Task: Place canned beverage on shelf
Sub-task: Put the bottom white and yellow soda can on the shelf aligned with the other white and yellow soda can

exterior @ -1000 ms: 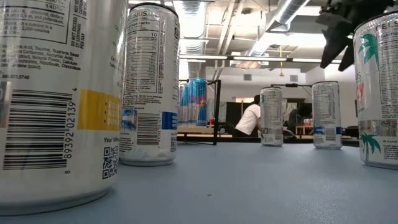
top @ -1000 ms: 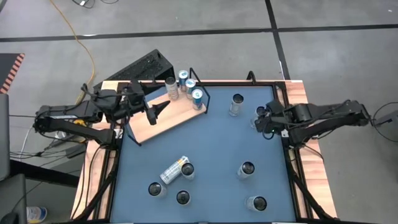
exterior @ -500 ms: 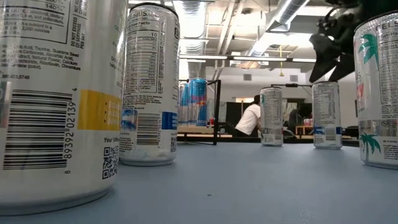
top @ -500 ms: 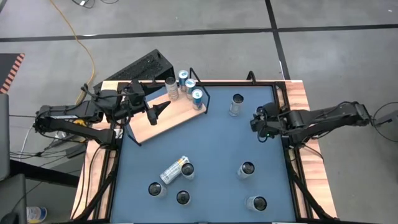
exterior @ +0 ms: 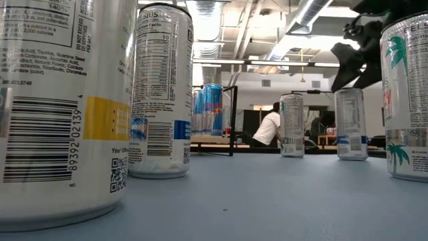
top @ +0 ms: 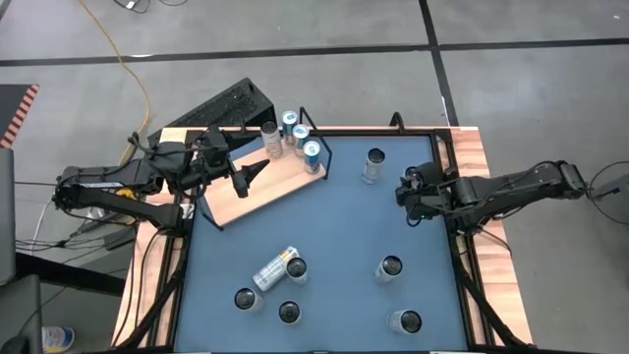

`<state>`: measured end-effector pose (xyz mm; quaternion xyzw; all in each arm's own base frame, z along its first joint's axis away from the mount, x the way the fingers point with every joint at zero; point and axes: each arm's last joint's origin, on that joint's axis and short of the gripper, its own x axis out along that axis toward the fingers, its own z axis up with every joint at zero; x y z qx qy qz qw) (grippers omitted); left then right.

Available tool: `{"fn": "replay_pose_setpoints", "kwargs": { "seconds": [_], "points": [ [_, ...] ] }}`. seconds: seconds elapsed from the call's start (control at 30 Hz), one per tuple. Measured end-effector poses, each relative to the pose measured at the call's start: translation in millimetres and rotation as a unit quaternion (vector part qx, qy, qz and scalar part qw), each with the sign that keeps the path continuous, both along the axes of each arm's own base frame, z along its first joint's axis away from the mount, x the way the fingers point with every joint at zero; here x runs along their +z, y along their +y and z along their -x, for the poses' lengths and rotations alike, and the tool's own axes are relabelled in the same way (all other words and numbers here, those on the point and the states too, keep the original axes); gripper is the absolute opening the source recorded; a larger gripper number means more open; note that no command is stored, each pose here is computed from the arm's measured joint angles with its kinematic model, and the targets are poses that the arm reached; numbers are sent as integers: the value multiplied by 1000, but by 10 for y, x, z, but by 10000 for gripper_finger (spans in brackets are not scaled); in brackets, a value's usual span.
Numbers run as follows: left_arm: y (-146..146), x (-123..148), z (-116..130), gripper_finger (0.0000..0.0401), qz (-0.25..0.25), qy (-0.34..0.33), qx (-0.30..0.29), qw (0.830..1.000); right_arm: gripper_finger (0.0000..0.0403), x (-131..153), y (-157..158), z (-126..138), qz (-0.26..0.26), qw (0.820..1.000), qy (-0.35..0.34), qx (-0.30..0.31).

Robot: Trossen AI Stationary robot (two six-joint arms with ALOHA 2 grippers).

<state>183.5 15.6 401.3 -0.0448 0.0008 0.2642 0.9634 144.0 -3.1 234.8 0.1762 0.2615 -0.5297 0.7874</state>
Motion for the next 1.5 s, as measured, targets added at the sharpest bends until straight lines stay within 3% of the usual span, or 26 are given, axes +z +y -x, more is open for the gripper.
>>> {"fn": "replay_pose_setpoints", "kwargs": {
  "seconds": [0.23, 0.37, 0.5, 0.6, 0.73, 0.9, 1.13, 1.5],
  "points": [
    [0, 0, 0, 359, 1, 0, 0, 1000, 295, 246, 73, -40, 4, 998, -5, 58],
    [-1, -2, 0, 359, 1, 1, -1, 1000, 295, 493, 224, -85, -12, 989, -14, 149],
    [-6, -4, -3, 359, 1, 2, -11, 1000, 295, 701, 453, -161, -27, 956, -43, 288],
    [-7, -4, -4, 359, 1, 2, -13, 1000, 295, 805, 638, -262, 2, 924, -85, 373],
    [-7, -4, -4, 359, 6, -1, -13, 1000, 295, 893, 850, -483, 62, 887, -127, 439],
    [-7, -4, -4, 359, 8, -2, -13, 1000, 295, 812, 1085, -840, 121, 853, -137, 488],
    [-6, -4, -4, 359, 17, -8, -12, 1000, 295, 541, 1368, -1294, 156, 808, -161, 545],
    [6, 2, 5, 359, 43, -27, 13, 999, 295, 338, 1535, -1627, 177, 792, -203, 549]
  ]
}}
